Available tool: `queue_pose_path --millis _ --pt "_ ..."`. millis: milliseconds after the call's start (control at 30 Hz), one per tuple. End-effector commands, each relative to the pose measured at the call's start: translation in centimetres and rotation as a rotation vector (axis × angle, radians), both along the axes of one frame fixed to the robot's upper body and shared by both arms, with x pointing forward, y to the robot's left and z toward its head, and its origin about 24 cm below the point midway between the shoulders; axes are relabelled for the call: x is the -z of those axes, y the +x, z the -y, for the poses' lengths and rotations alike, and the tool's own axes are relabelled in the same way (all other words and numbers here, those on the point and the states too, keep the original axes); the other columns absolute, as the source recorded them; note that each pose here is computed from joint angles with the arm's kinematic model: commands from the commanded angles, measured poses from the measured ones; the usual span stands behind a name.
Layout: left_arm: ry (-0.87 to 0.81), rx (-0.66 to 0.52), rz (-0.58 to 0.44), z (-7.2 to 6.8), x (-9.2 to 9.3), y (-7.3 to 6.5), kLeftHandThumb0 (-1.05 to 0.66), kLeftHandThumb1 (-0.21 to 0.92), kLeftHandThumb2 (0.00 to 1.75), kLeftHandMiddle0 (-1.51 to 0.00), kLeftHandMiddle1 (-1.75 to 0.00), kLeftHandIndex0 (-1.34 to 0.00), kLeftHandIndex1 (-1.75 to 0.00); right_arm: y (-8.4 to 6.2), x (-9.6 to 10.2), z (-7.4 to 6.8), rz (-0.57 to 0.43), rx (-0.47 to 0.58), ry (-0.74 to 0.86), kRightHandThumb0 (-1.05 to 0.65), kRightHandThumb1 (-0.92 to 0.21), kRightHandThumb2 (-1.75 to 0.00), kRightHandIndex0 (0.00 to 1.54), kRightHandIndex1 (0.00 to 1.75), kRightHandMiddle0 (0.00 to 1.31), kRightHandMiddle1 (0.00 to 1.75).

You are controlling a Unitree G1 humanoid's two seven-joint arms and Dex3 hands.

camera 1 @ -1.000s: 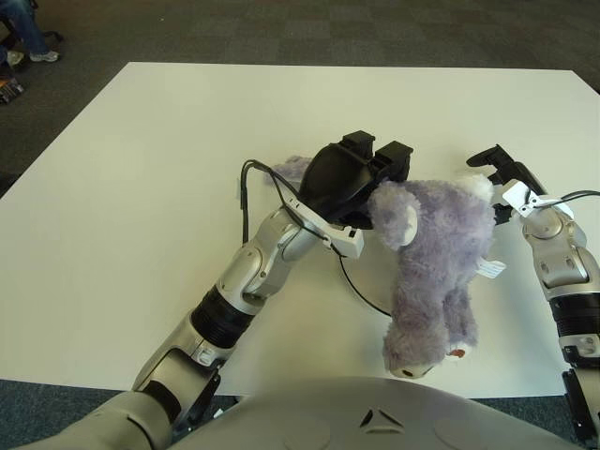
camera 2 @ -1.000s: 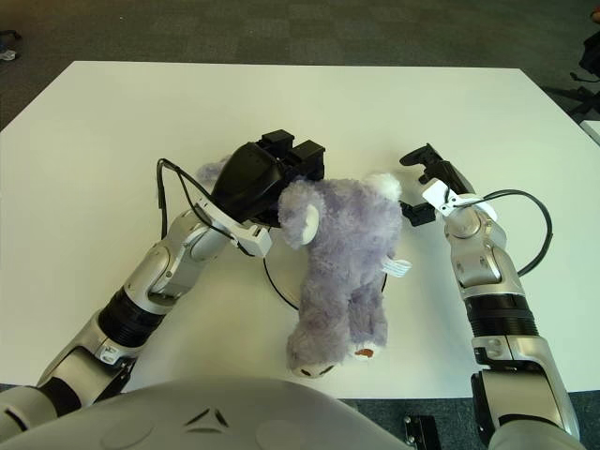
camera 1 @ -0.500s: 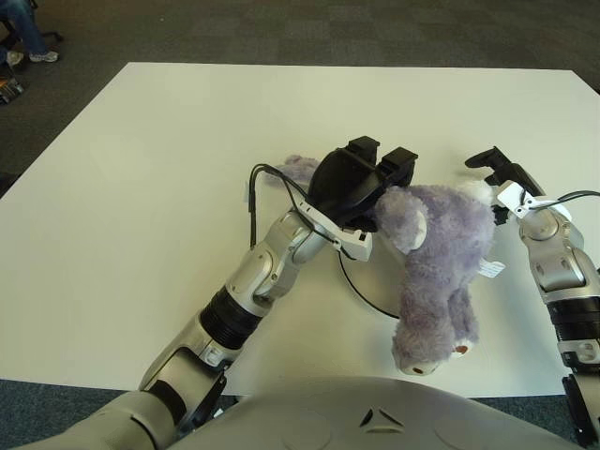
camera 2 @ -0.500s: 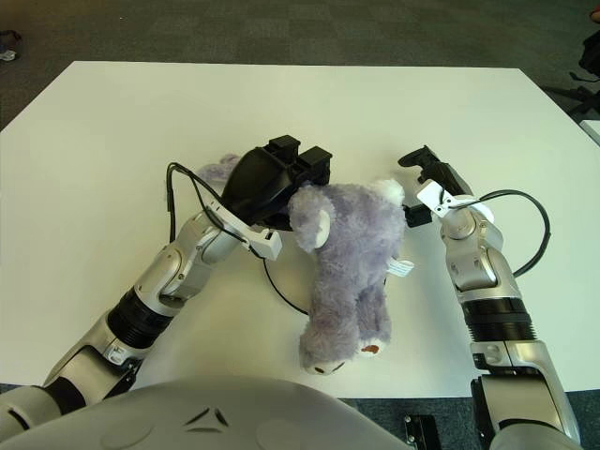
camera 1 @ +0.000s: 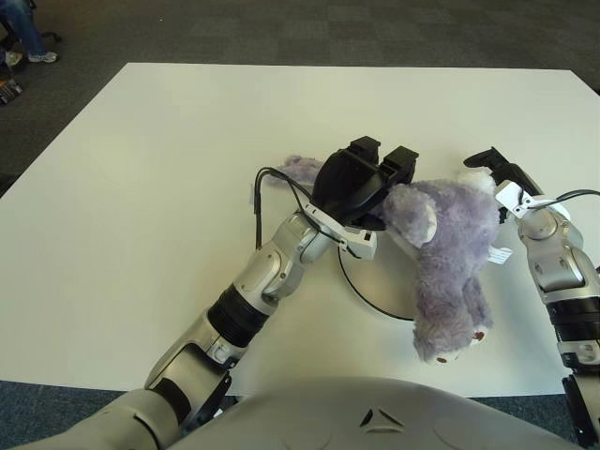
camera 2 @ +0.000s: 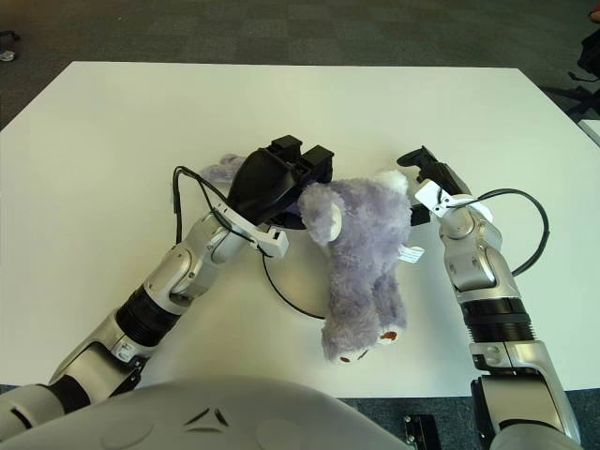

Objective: Put the doll into the plate.

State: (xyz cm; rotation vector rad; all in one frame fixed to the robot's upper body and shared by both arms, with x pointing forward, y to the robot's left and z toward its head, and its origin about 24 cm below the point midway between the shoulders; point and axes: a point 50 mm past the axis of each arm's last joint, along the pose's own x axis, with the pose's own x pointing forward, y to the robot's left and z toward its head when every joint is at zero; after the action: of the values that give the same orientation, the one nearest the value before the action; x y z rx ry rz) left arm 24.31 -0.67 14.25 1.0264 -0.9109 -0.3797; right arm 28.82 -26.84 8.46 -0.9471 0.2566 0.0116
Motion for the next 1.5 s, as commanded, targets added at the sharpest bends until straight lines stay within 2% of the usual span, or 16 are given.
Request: queue_pose_path --millis 0,200,400,600,867,1367,1433,1467 --pt "0.002 0.0 0.024 0.1 0.2 0.4 0.0 0.18 1.37 -0.83 -1.43 -0.53 -1.75 -0.8 2.6 0.0 -0.137 -0.016 0.017 -0.42 -0.34 -1.02 0.05 0.97 0.0 0.94" --pt "-0.002 0.0 0.029 0.2 0.4 0.6 0.0 0.15 1.48 -0.78 -1.63 -0.51 -1.75 -0.8 2.7 0.1 -0.143 -0.017 0.016 -0.41 -0.33 -1.03 0.05 0.94 0.0 0.92" --pt "0.001 -0.002 0.032 0.4 0.6 0.6 0.0 0.1 1.57 -0.79 -1.73 -0.53 -1.75 -0.7 2.8 0.2 -0.142 -0.014 0.026 -0.42 -0.33 -1.03 0.05 0.93 0.0 0.92" --pt "0.003 -0.003 0.038 0.4 0.7 0.7 0.0 0.15 1.52 -0.76 -1.74 -0.49 -1.75 -0.6 2.9 0.2 -0.143 -0.013 0.027 -0.4 -0.33 -1.03 0.05 0.92 0.0 0.95" --pt "0.006 0.001 0.039 0.6 0.9 0.7 0.0 0.07 1.61 -0.81 -1.75 -0.55 -1.75 -0.6 3.0 0.3 -0.14 -0.011 0.033 -0.4 -0.33 -1.03 0.06 0.93 0.0 0.98" --pt "-0.008 0.019 0.029 0.8 1.4 0.5 0.0 0.12 1.56 -0.78 -1.75 -0.51 -1.75 -0.6 2.7 0.0 -0.133 -0.015 0.036 -0.44 -0.31 -1.02 0.06 1.1 0.0 1.05" --pt "-0.016 0.027 0.03 0.8 1.4 0.4 0.0 0.12 1.55 -0.78 -1.75 -0.53 -1.7 -0.7 2.7 0.0 -0.133 -0.016 0.035 -0.45 -0.32 -1.02 0.06 1.11 0.0 1.05" --pt "-0.019 0.031 0.03 0.8 1.4 0.4 0.0 0.15 1.51 -0.73 -1.75 -0.53 -1.71 -0.7 2.7 0.0 -0.133 -0.016 0.033 -0.46 -0.33 -1.01 0.06 1.11 0.0 1.05"
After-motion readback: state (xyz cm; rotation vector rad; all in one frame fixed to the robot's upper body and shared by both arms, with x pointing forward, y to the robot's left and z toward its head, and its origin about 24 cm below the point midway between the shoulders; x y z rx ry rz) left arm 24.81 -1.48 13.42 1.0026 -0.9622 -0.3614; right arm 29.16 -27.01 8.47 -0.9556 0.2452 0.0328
